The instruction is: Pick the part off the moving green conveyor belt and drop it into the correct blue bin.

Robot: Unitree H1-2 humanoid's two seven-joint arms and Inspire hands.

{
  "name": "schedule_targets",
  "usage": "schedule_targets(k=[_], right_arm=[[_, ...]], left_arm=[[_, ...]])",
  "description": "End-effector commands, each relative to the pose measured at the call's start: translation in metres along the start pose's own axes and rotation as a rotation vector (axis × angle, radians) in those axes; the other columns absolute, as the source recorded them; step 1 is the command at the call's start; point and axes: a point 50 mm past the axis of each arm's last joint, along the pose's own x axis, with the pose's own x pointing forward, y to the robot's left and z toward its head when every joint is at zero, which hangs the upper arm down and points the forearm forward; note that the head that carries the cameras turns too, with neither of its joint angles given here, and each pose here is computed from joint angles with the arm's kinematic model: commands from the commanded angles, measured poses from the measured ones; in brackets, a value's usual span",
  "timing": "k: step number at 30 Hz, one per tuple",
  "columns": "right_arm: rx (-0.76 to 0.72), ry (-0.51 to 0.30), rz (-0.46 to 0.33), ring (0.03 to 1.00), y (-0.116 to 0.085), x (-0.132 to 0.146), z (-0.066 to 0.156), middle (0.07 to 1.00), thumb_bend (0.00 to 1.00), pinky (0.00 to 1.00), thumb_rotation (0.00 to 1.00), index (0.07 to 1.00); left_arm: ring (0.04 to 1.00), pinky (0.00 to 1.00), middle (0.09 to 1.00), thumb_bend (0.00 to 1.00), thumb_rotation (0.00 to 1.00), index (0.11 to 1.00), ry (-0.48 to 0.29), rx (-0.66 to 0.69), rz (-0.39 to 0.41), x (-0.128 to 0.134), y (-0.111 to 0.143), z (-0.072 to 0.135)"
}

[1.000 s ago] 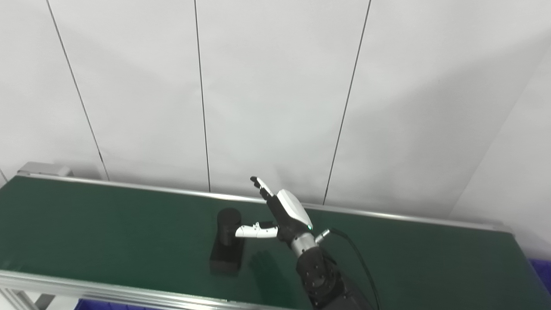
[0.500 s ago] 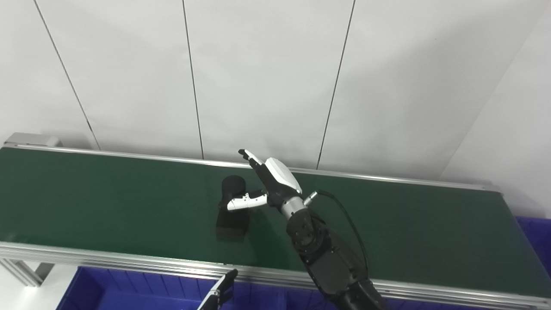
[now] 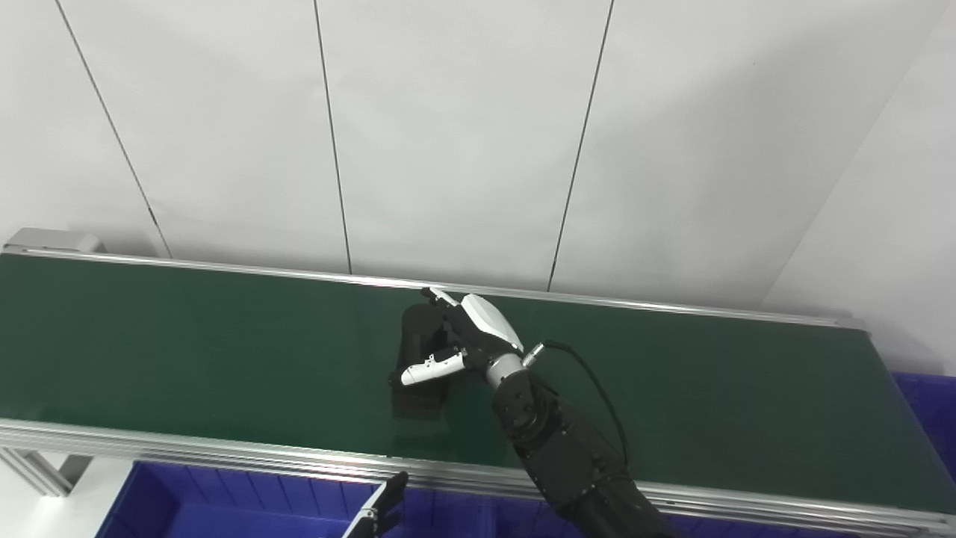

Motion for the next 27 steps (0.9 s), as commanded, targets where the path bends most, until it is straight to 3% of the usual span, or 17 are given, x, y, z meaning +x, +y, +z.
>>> schedule_targets(k=[1, 3, 5, 9, 10, 11, 12, 13, 19, 27], right_arm=[[0.03, -0.097, -0.063, 0.84, -0.014, 0.012, 0.034, 0.903, 0.97, 0.74, 0.3, 0.922], [0.053, -0.099, -0.076, 0.794, -0.013, 0.014, 0.033, 0.873, 0.93, 0.69, 0.25, 0.904], [0.142, -0.099, -0.091, 0.705, -0.012, 0.015, 0.031, 0.8, 0.82, 0.61, 0.09, 0.855], [0.247, -0.095, -0.149, 0.646, -0.008, 0.017, 0.029, 0.709, 0.7, 0.61, 0.01, 0.785], [0.256, -0.095, -0.164, 0.584, -0.007, 0.017, 0.029, 0.58, 0.61, 0.56, 0.0, 0.745], [0.266, -0.097, -0.175, 0.563, -0.006, 0.018, 0.029, 0.537, 0.58, 0.54, 0.0, 0.731], [0.281, -0.094, -0.188, 0.516, -0.006, 0.019, 0.029, 0.509, 0.56, 0.47, 0.0, 0.673], [0.293, -0.089, -0.2, 0.48, -0.005, 0.019, 0.029, 0.496, 0.53, 0.42, 0.0, 0.553], [0.345, -0.081, -0.293, 0.437, -0.001, 0.02, 0.03, 0.456, 0.51, 0.37, 0.0, 0.545], [0.355, -0.113, -0.383, 0.445, -0.002, 0.016, 0.026, 0.448, 0.51, 0.39, 0.0, 0.544]], left_arm=[[0.97, 0.94, 0.97, 0.95, 0.91, 0.944, -0.063, 0.001, 0.002, 0.002, 0.001, 0.01], [0.969, 0.94, 0.971, 0.95, 0.91, 0.944, -0.064, -0.001, 0.002, 0.002, 0.001, 0.01], [0.973, 0.94, 0.975, 0.94, 0.91, 0.949, -0.063, -0.004, -0.003, 0.001, 0.002, 0.01], [0.973, 0.94, 0.976, 0.94, 0.9, 0.951, -0.061, -0.009, 0.0, 0.0, 0.003, 0.009], [0.972, 0.94, 0.975, 0.94, 0.91, 0.948, -0.061, -0.009, 0.002, 0.0, 0.003, 0.008], [0.972, 0.94, 0.974, 0.94, 0.91, 0.948, -0.061, -0.01, 0.002, 0.0, 0.004, 0.008], [0.973, 0.95, 0.974, 0.94, 0.91, 0.948, -0.06, -0.011, 0.002, 0.0, 0.004, 0.008], [0.973, 0.95, 0.973, 0.93, 0.91, 0.947, -0.059, -0.012, 0.002, 0.0, 0.004, 0.008], [0.976, 0.95, 0.977, 0.93, 0.91, 0.957, -0.063, -0.013, -0.004, 0.001, 0.007, 0.008], [0.978, 0.96, 0.98, 0.92, 0.92, 0.958, -0.063, -0.017, -0.007, 0.002, 0.01, 0.007]])
